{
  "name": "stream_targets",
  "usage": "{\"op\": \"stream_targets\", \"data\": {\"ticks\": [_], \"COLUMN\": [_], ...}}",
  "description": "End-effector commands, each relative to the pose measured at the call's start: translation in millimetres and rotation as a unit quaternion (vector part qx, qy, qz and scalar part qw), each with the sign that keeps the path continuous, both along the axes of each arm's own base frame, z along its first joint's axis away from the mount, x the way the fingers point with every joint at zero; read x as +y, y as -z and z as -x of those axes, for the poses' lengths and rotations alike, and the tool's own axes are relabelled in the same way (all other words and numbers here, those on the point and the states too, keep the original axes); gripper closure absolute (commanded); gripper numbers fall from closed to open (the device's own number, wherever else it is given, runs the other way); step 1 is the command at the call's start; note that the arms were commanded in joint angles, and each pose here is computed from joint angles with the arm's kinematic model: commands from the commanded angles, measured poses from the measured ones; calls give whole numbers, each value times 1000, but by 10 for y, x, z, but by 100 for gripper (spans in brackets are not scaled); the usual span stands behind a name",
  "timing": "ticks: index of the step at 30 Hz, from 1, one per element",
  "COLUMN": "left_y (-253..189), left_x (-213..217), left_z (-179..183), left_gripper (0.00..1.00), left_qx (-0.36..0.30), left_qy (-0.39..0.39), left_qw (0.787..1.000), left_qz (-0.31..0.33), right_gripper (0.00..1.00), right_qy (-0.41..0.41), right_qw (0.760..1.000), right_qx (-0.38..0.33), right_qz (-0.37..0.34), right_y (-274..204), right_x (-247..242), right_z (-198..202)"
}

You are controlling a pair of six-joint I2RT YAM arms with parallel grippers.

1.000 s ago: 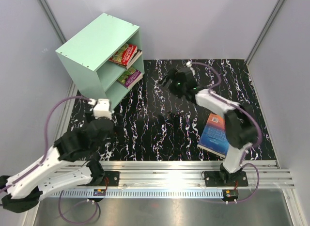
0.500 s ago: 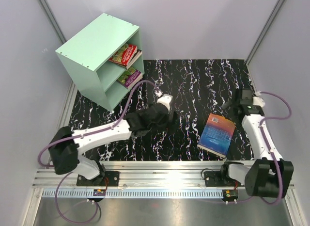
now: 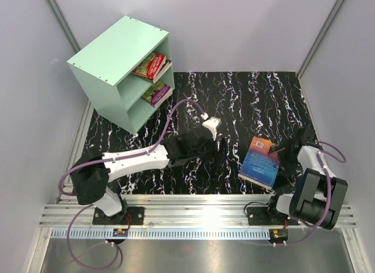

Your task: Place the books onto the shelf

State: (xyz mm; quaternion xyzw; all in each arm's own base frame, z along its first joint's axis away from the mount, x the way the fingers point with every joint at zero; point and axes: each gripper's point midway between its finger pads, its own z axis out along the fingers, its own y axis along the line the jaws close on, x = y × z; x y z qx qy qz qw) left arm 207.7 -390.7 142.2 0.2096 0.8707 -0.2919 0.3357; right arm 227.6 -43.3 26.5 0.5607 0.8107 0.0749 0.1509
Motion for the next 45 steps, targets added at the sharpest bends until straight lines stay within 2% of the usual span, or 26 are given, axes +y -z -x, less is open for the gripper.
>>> {"op": "stream_targets", "data": {"ticks": [1,2,8,14,17,22,23,26,33,34,37,45], "left_y": [41,194,587,735,727,774,760,806,821,813,767,771], "left_x": [-172,-193,-514,-846,-968,-998,-1014,-986,-960,-953,-942,-909], "left_z": [-47,-80,-350,-596,-592,-527,-515,-484,-473,-468,-459,-416], "left_gripper": [3,3,3,3,4,4,4,4,4,4,5,5], "left_qx": [-1,6,31,66,75,95,95,104,106,106,105,110], "left_qy": [5,4,3,16,27,29,30,29,27,28,27,28], "left_qw": [1000,1000,999,996,995,991,991,990,990,990,990,989], "left_qz": [24,11,27,53,67,85,92,91,86,86,92,94], "right_gripper": [4,5,9,11,19,52,55,57,57,58,69,72], "right_qy": [-16,-24,-69,-99,-116,-146,-155,-180,-205,-204,-206,-209], "right_qw": [997,997,993,992,989,981,979,973,967,967,964,954], "right_qx": [-54,-53,-47,-48,-61,-82,-85,-102,-126,-130,-140,-185], "right_qz": [-50,-55,-81,-62,-72,-98,-100,-99,-84,-84,-91,-107], "right_y": [32,64,243,231,215,141,118,-18,-340,-368,-412,-560], "right_x": [175,228,609,721,824,1134,1211,1431,1602,1607,1656,1775], "right_z": [-236,-239,-341,-480,-539,-596,-600,-631,-695,-693,-674,-745]}}
